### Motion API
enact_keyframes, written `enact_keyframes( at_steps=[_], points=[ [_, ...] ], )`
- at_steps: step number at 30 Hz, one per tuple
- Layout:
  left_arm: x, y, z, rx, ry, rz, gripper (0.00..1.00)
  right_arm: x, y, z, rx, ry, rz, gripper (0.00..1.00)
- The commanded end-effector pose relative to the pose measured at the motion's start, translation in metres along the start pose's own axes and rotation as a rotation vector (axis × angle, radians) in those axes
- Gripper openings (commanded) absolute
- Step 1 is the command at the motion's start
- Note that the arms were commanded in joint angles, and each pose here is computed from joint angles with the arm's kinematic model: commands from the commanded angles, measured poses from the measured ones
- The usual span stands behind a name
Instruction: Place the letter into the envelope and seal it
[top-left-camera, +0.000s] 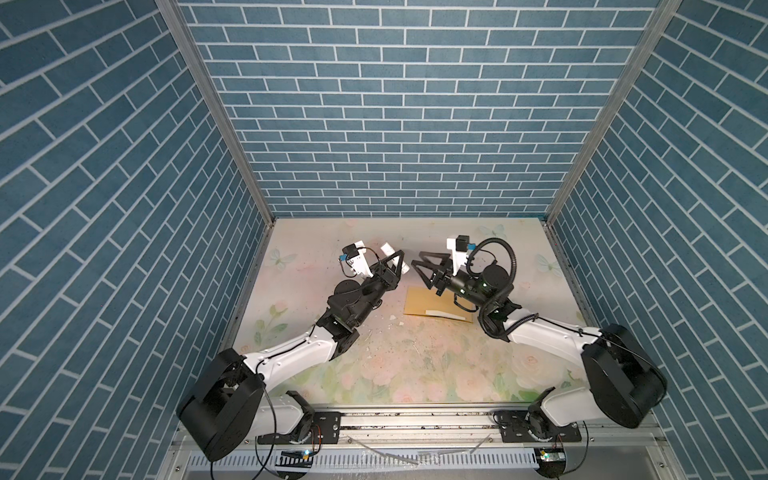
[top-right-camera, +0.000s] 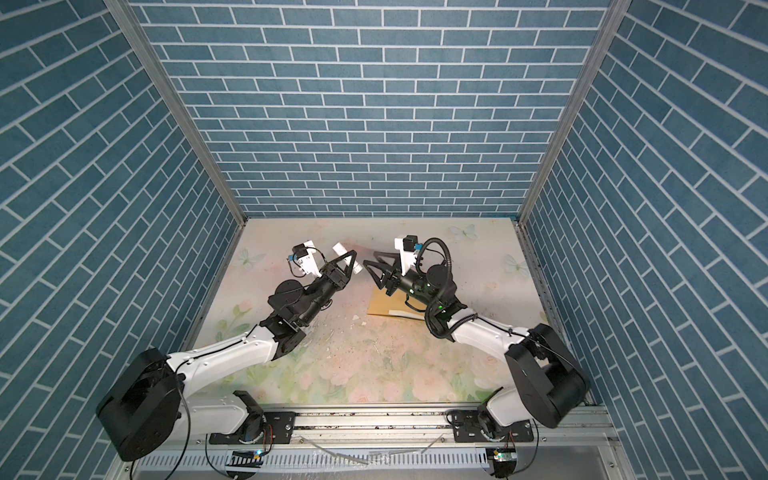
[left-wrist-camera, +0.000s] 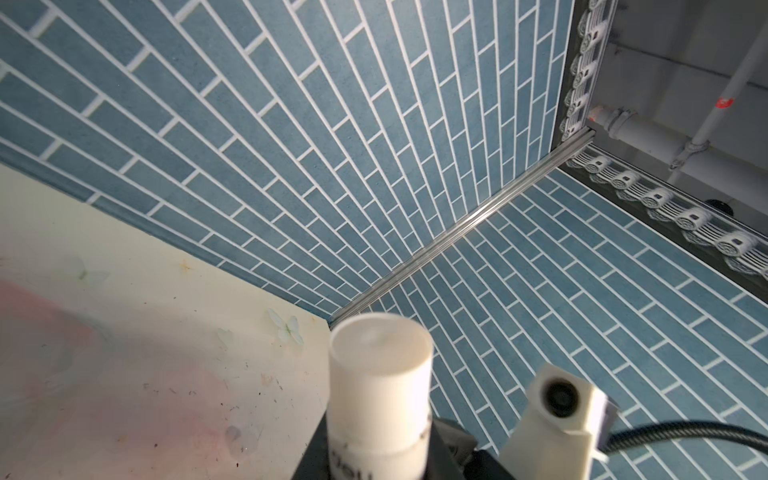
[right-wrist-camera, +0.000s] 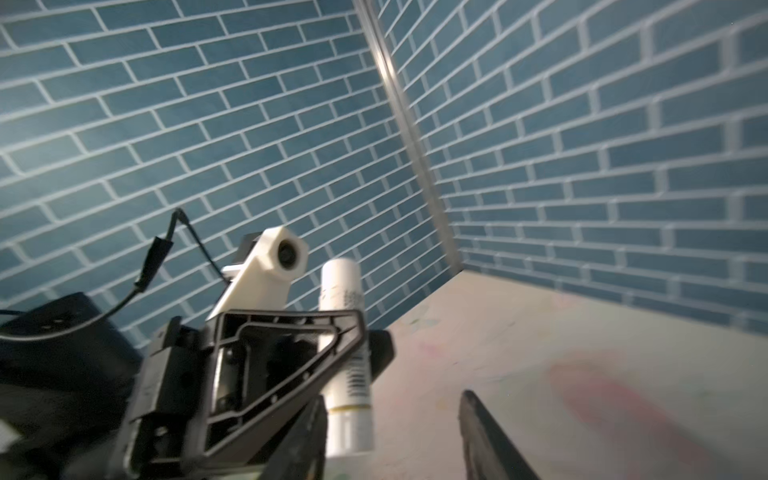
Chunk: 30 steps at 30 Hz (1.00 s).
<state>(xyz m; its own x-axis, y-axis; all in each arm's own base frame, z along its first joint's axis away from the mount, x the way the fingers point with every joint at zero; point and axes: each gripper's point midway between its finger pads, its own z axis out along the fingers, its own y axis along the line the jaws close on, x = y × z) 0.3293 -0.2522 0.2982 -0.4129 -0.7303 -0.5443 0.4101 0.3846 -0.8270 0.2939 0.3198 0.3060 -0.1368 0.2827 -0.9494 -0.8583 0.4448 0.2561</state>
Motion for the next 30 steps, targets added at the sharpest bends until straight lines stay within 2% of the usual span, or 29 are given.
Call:
enact_keyframes(
  at_steps=[1, 3, 6, 11, 14, 24, 30],
  points=[
    [-0.006, 0.0, 0.0, -0.075, 0.014, -0.025, 0.0, 0.006, -0.009, -0.015, 0.179, -0.001, -0.508, 0.61],
    [-0.006, 0.003, 0.0, -0.108, 0.025, -0.051, 0.0, 0.015, -0.001, -0.017, 0.175, 0.01, -0.664, 0.67],
    [0.0, 0.011, -0.001, -0.149, 0.049, -0.085, 0.0, 0.021, 0.011, -0.013, 0.169, -0.012, -0.776, 0.68],
    [-0.002, 0.007, 0.004, -0.164, 0.055, -0.137, 0.0, 0.021, 0.026, -0.001, 0.188, -0.08, -0.879, 0.58],
    [0.0, 0.01, 0.004, -0.171, 0.058, -0.151, 0.0, 0.022, 0.027, 0.008, 0.207, -0.093, -0.902, 0.52],
    [0.003, 0.011, 0.005, -0.167, 0.065, -0.161, 0.0, 0.024, 0.034, 0.025, 0.207, -0.104, -0.884, 0.49],
    [0.003, 0.011, 0.005, -0.16, 0.06, -0.162, 0.0, 0.028, 0.035, 0.032, 0.206, -0.086, -0.866, 0.34]
  ],
)
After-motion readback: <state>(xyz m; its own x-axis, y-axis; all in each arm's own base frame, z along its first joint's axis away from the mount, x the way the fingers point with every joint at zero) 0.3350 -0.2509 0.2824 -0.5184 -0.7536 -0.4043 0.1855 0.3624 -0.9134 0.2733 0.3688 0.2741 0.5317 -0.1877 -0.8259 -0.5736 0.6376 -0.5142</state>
